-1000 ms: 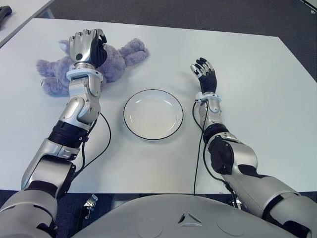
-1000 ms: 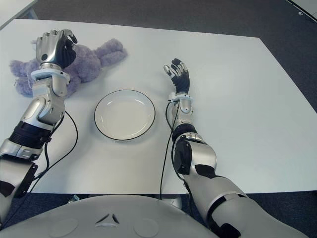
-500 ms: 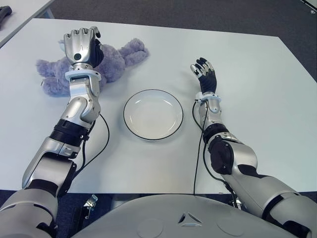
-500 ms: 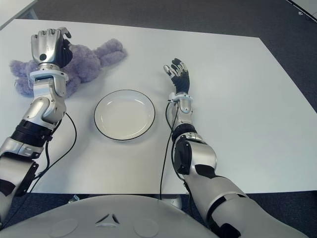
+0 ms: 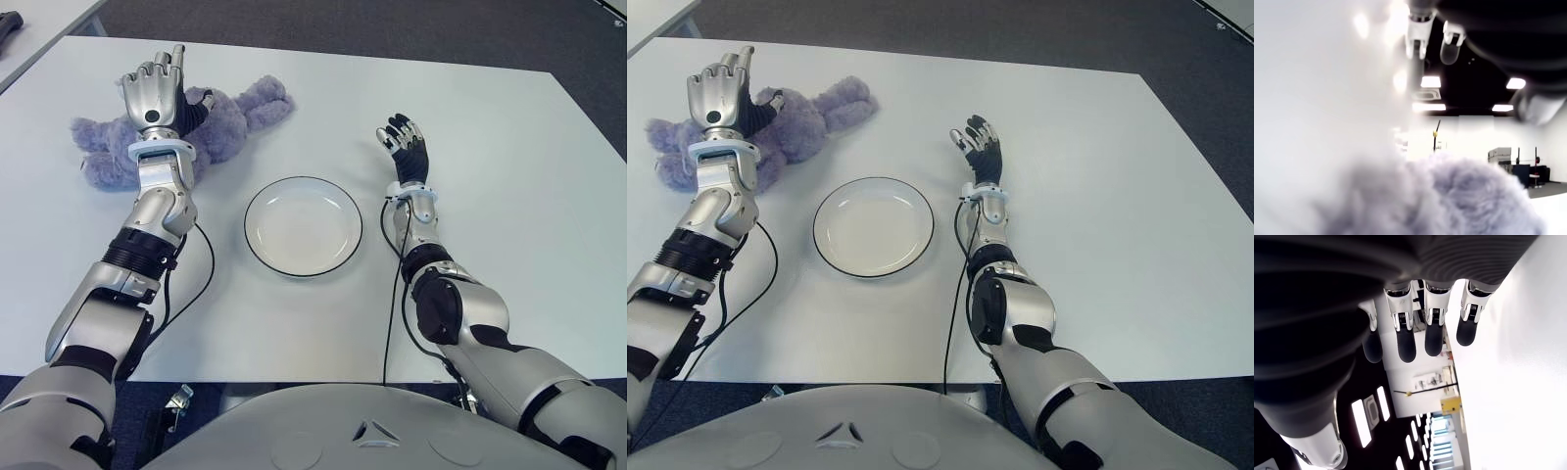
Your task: Put the doll into the plate.
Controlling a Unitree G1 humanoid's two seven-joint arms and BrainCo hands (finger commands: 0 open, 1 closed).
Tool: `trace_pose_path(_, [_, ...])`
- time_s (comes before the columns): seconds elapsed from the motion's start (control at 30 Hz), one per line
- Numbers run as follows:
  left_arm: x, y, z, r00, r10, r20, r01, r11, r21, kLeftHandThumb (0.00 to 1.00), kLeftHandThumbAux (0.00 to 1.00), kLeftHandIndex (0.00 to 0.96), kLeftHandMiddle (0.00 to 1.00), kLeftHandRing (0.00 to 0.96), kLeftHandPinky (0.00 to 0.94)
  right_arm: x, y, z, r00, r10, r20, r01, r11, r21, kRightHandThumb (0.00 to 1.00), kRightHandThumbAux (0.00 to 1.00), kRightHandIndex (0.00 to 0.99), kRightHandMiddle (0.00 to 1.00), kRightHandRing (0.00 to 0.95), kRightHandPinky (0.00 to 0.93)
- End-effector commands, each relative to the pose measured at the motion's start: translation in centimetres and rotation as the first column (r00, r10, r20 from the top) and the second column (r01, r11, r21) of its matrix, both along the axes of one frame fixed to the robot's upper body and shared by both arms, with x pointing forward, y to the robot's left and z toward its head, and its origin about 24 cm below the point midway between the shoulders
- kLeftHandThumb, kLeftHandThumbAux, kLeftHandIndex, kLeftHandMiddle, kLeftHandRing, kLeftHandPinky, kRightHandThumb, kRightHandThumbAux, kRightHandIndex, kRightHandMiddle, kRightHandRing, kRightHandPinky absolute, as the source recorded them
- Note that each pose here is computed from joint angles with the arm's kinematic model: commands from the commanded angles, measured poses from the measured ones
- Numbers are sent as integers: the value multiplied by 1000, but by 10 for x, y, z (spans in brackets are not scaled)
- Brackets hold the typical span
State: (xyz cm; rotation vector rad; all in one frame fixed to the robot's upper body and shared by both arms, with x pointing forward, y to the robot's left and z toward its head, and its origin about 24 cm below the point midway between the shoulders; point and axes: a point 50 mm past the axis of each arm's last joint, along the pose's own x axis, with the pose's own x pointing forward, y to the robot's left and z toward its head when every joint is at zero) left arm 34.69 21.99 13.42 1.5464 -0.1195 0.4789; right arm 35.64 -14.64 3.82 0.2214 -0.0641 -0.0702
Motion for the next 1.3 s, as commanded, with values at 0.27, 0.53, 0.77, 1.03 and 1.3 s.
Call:
trace_pose_path(0.27, [16, 12, -13, 994, -22, -109, 20, 1000, -20, 349, 269, 0, 1, 26, 35, -76, -1, -103, 918, -25, -396, 58, 996, 71, 137, 784, 166, 175, 127, 137])
trace_pose_path(0.53, [20, 19, -19, 989, -26, -146, 20, 999, -44, 335, 258, 0, 0, 0, 0, -76, -1, -103, 917, -26, -399, 57, 996, 67, 135, 758, 166, 175, 123, 128])
trace_pose_path(0.77, [23, 23, -26, 980, -13, -200, -2, 997, -77, 320, 224, 0, 0, 0, 10, -76, -1, -103, 918, -22, -396, 57, 995, 77, 138, 757, 171, 181, 126, 121])
trace_pose_path(1.03, [26, 26, -30, 964, -29, -266, 1, 995, -104, 293, 210, 0, 0, 0, 5, -76, -1, -103, 918, -21, -397, 55, 996, 75, 145, 752, 171, 177, 125, 125])
trace_pose_path(1.3, [29, 23, -39, 944, -72, -323, 19, 986, -164, 281, 208, 0, 0, 0, 0, -76, -1, -103, 919, -24, -394, 55, 996, 69, 142, 758, 169, 181, 130, 128])
